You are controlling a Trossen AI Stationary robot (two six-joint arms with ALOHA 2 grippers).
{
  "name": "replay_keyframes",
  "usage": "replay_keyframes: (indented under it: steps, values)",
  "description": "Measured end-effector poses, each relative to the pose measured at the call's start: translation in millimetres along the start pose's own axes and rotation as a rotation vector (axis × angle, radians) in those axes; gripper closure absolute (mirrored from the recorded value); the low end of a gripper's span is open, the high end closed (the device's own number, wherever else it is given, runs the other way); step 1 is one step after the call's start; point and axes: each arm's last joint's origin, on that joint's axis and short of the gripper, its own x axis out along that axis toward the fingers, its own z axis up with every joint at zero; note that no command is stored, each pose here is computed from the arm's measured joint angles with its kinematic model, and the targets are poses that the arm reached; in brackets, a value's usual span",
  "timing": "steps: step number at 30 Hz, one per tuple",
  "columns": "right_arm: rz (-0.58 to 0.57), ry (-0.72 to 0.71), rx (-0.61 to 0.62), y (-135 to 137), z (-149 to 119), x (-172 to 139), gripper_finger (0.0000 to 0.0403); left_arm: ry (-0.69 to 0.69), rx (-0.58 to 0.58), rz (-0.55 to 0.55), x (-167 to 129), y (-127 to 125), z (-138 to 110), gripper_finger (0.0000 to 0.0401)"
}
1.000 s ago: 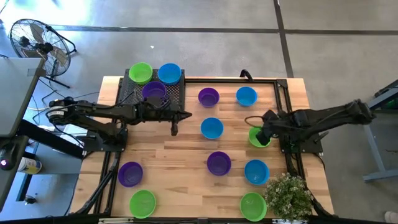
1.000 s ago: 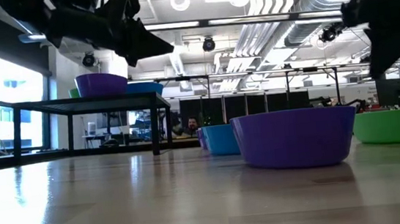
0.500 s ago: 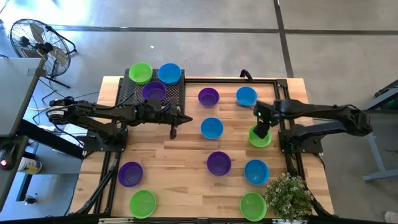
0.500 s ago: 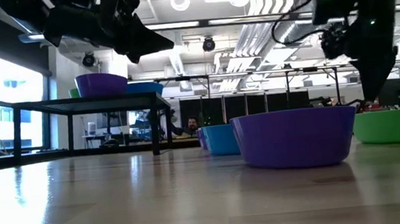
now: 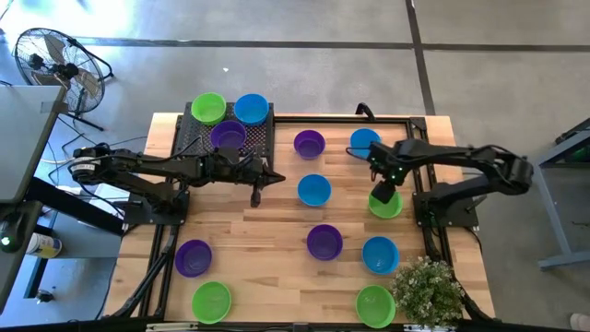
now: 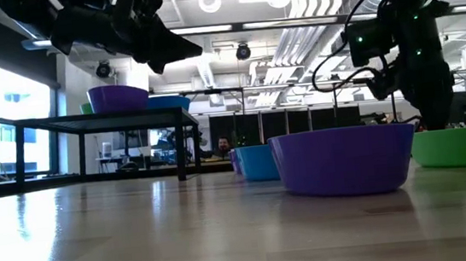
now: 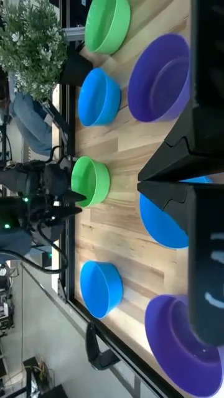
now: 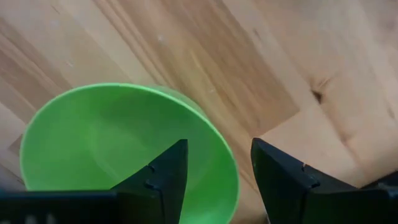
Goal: Pick & Place Mini bowls
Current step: Stack the green bowl on top of the green bowl on the shelf
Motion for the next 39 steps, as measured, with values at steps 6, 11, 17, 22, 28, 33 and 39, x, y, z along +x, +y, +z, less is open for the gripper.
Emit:
replay_keyframes:
  steps: [6,11,17,22,28,33,39]
  values:
    - [0.044,0.037,-0.01,1.9,4.3,7.2,0.0289,0.036,0.013,-0.025,-0.1,-0.9,-3.6,0.0401]
    - [0.072,0.046,-0.016,3.1,6.9,10.5,0.0371,0.067,0.002,-0.027,-0.2,-1.0,-6.7,0.0401]
    - [0.091,0.019,0.036,4.2,7.0,1.4,0.039,0.074,0.003,-0.068,-0.4,-2.2,-7.6,0.0401]
    - [0.024,-0.013,0.074,14.5,14.4,-31.6,0.0399,0.07,0.002,-0.101,-0.4,-3.1,-7.3,0.0401]
    - [0.018,-0.195,0.074,39.6,31.9,-82.8,0.04,0.065,0.031,-0.114,0.8,-12.9,-5.3,0.0399]
    - [0.002,-0.286,0.07,58.9,47.0,-108.0,0.0401,0.059,0.095,-0.071,2.5,-28.6,0.4,0.0367]
    - [-0.057,-0.346,0.061,85.0,82.6,-120.2,0.0401,0.044,0.202,-0.016,3.8,-49.5,18.1,0.0296]
